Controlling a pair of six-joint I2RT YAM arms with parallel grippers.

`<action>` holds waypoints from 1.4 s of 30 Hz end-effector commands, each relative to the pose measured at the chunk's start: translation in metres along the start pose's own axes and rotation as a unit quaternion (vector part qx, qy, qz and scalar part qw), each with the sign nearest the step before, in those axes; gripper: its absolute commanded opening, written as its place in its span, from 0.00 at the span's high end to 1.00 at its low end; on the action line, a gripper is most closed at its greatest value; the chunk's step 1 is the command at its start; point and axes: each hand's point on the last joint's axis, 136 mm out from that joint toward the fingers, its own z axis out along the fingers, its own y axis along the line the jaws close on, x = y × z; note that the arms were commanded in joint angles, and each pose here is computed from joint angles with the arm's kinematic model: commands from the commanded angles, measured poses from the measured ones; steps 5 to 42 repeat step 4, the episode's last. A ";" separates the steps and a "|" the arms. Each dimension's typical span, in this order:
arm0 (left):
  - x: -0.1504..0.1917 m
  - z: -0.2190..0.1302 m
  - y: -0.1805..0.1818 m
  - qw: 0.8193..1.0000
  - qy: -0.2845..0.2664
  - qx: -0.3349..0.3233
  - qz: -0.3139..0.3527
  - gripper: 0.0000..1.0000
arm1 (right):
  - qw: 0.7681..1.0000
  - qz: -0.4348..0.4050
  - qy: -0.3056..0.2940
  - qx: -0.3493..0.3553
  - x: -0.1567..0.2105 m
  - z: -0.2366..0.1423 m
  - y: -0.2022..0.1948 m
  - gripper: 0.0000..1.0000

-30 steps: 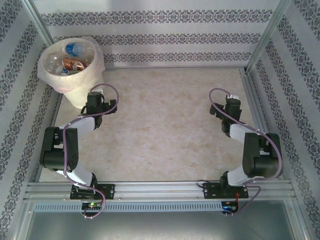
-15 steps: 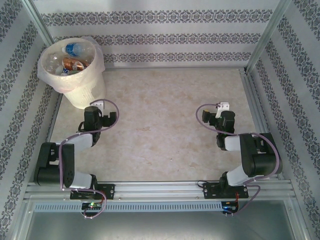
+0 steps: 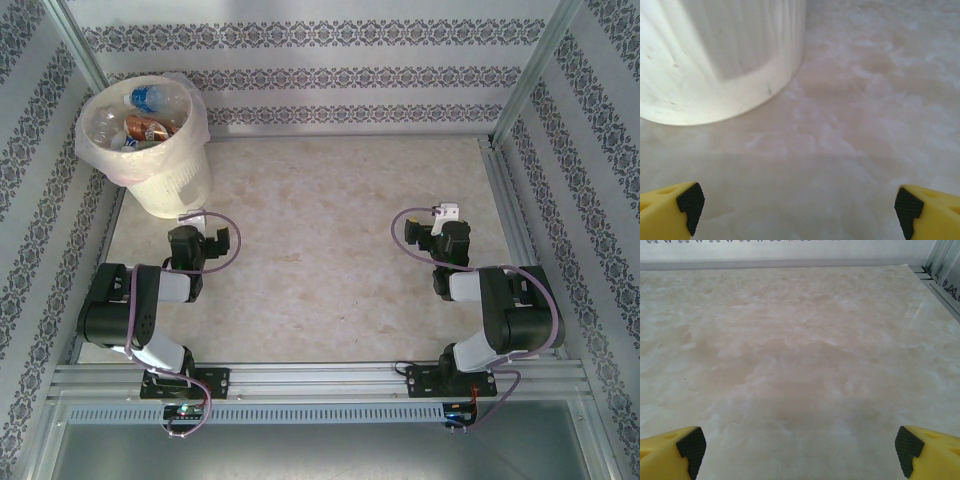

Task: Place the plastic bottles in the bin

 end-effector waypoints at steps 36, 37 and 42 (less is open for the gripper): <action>-0.020 0.000 0.003 0.999 -0.037 -0.019 -0.010 0.00 | 1.000 -0.008 -0.026 -0.010 -0.018 0.001 0.004 0.02; -0.020 0.000 0.003 0.999 -0.037 -0.019 -0.010 0.00 | 1.000 -0.008 -0.026 -0.010 -0.018 0.001 0.004 0.02; -0.020 0.000 0.003 0.999 -0.037 -0.019 -0.010 0.00 | 1.000 -0.008 -0.026 -0.010 -0.018 0.001 0.004 0.02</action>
